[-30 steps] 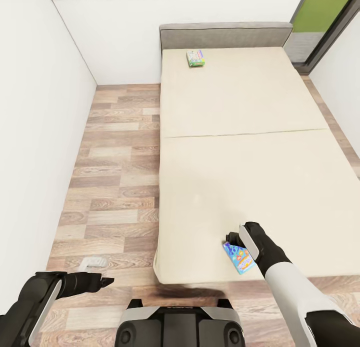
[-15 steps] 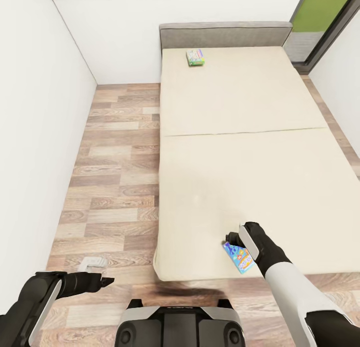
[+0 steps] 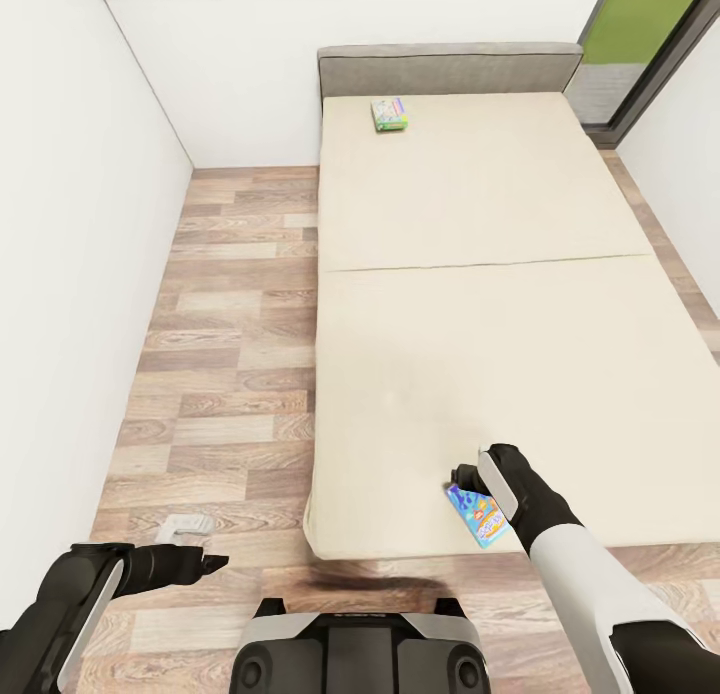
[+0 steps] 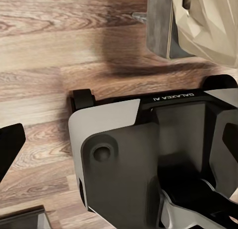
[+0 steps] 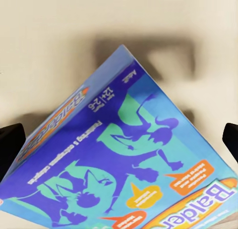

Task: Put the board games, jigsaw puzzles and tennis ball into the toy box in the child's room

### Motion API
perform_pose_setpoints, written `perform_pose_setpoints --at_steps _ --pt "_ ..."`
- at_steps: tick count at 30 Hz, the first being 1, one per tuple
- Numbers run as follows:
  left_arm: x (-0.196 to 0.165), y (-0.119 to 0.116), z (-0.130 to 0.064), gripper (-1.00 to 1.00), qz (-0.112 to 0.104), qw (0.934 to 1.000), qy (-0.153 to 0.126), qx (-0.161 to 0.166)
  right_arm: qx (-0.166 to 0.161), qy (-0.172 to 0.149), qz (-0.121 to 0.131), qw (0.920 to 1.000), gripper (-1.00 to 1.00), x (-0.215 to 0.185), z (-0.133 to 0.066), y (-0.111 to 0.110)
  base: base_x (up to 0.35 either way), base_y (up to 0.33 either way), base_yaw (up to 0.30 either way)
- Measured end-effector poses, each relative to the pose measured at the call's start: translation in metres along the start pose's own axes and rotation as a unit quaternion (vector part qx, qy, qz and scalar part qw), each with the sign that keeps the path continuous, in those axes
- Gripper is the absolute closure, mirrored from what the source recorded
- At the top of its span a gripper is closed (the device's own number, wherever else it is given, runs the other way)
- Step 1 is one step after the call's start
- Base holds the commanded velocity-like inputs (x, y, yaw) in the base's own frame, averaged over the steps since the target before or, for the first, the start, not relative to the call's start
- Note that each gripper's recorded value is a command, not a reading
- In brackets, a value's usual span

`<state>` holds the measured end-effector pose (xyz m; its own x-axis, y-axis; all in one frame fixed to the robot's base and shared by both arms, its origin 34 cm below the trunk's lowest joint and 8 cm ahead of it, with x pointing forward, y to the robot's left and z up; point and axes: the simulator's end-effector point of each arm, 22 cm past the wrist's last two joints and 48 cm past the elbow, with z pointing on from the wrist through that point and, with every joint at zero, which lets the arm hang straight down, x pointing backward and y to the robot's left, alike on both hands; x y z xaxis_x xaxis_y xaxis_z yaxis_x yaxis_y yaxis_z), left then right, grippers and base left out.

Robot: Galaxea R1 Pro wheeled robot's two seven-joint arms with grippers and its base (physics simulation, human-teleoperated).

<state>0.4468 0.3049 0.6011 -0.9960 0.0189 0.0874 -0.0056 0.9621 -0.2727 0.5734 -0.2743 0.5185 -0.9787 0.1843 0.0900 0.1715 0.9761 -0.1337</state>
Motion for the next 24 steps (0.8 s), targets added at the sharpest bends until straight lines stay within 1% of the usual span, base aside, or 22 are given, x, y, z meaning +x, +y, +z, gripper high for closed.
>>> perform_pose_setpoints --at_steps 24 --pt "0.0 0.0 0.0 -1.0 0.0 1.0 0.0 0.0 0.0 0.0 0.0 1.0 -1.0 0.0 0.0 0.0002 0.0 -0.013 0.0"
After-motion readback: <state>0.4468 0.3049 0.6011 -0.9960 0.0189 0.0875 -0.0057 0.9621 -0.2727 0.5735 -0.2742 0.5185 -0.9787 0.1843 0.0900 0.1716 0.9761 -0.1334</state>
